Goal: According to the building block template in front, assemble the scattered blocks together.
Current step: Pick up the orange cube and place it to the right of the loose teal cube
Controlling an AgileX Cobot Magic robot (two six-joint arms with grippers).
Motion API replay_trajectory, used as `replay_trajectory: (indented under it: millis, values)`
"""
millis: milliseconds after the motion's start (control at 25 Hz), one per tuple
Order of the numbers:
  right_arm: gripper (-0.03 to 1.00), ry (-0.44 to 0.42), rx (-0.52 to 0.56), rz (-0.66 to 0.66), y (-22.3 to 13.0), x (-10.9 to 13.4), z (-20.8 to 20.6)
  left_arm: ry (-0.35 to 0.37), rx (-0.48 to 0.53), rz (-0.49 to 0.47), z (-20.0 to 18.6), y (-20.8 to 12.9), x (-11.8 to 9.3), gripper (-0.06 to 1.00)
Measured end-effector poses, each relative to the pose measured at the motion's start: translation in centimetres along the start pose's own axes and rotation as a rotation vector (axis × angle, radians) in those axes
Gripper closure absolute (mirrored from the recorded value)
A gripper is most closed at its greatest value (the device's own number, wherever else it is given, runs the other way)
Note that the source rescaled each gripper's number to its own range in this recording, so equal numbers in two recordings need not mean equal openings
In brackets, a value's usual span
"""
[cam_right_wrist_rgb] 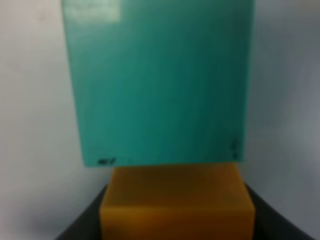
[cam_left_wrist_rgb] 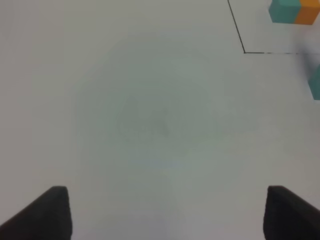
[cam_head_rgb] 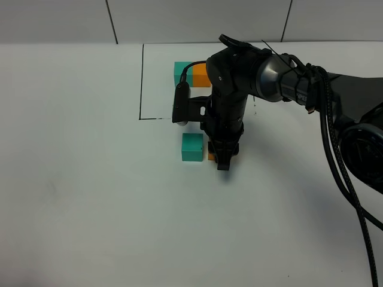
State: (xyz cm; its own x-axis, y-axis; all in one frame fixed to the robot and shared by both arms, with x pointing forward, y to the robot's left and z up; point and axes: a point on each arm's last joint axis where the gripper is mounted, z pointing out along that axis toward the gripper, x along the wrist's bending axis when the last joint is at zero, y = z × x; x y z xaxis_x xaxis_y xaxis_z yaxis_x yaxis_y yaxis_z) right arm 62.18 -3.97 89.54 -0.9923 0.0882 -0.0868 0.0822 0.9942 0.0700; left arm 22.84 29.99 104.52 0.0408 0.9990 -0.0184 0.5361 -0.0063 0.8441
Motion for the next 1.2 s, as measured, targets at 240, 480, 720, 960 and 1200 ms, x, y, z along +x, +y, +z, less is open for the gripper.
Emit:
replay_trajectory:
  millis: [240, 480, 720, 960, 1200]
  values:
    - [0.97, 0.006, -0.003, 0.004, 0.06, 0.01, 0.31, 0.000, 0.000, 0.000, 0.00, 0.00, 0.00, 0.27]
    - [0.97, 0.008, -0.003, 0.002, 0.08, 0.02, 0.33, 0.000, 0.000, 0.000, 0.00, 0.00, 0.00, 0.27]
    - [0.97, 0.009, -0.005, -0.005, 0.09, 0.03, 0.33, 0.000, 0.000, 0.000, 0.00, 0.00, 0.00, 0.27]
    - [0.97, 0.011, -0.005, -0.007, 0.09, 0.04, 0.37, 0.000, 0.000, 0.000, 0.00, 0.00, 0.00, 0.27]
    - [0.97, 0.019, -0.003, -0.013, 0.14, 0.03, 0.57, 0.000, 0.000, 0.000, 0.00, 0.00, 0.00, 0.27]
